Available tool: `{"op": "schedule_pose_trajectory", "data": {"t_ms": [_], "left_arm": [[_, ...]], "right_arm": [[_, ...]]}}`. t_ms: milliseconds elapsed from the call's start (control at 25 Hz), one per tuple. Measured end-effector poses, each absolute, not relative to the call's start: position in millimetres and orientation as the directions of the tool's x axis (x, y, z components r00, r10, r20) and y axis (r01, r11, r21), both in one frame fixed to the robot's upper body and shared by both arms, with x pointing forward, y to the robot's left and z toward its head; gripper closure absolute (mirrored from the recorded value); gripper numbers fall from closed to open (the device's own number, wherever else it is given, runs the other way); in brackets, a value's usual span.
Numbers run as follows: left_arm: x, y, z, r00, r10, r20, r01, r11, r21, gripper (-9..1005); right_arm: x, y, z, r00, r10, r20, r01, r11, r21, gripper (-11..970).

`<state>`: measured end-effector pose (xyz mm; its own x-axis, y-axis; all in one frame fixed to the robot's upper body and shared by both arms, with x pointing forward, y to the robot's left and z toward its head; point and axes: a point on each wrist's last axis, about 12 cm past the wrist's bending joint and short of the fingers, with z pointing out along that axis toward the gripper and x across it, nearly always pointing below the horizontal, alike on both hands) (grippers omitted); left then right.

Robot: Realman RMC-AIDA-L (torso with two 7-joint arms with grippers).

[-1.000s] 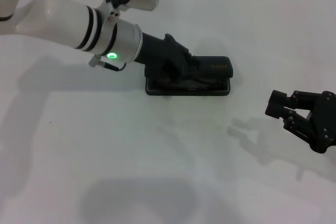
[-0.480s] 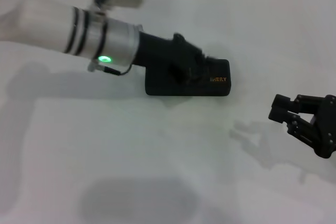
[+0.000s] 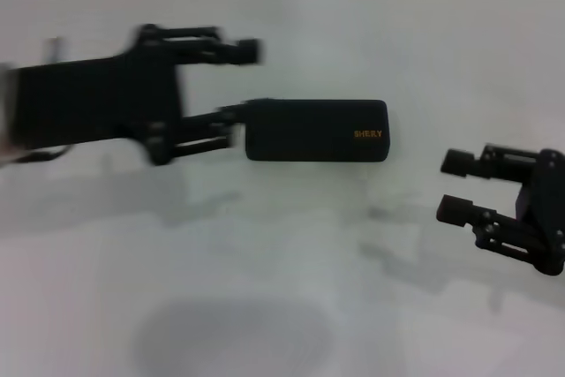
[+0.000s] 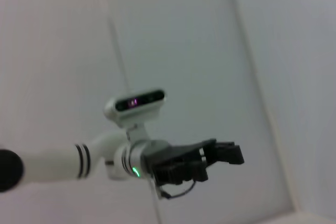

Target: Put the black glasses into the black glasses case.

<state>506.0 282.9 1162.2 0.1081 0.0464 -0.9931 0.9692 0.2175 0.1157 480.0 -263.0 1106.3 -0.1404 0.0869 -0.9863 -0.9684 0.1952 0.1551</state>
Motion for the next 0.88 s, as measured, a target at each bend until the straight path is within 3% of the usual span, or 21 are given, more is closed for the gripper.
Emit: {"op": "schedule_pose_trajectory", "data": {"t_ms": [120,320,640,880], "left_arm": [[489.0,303.3,1156.3,0.087,-0.014,-0.996,0.97,0.227,0.082,470],[479.4,319.4,1138.3,-0.016,-0.065,-0.998,0.974,0.226,-0.03,382],[476.4,324.2,1127.2,-0.095,-0.091,-0.991,0.978,0.176,-0.11,367],[477.4,320.0,1125.8,-0.122,-0.09,-0.988,0.981,0.139,-0.133,363]], "right_arm": [[486.4,-256.7,1121.3,-0.088,0.097,-0.991,-0.983,0.155,0.103,561],[502.6,-242.7,1139.9,-0.067,0.114,-0.991,-0.993,0.093,0.078,296],[514.8,-230.7,1148.0,-0.054,0.105,-0.993,-0.997,0.053,0.06,101],[516.6,-226.8,1147.2,-0.075,0.095,-0.993,-0.996,0.036,0.079,76]]}}
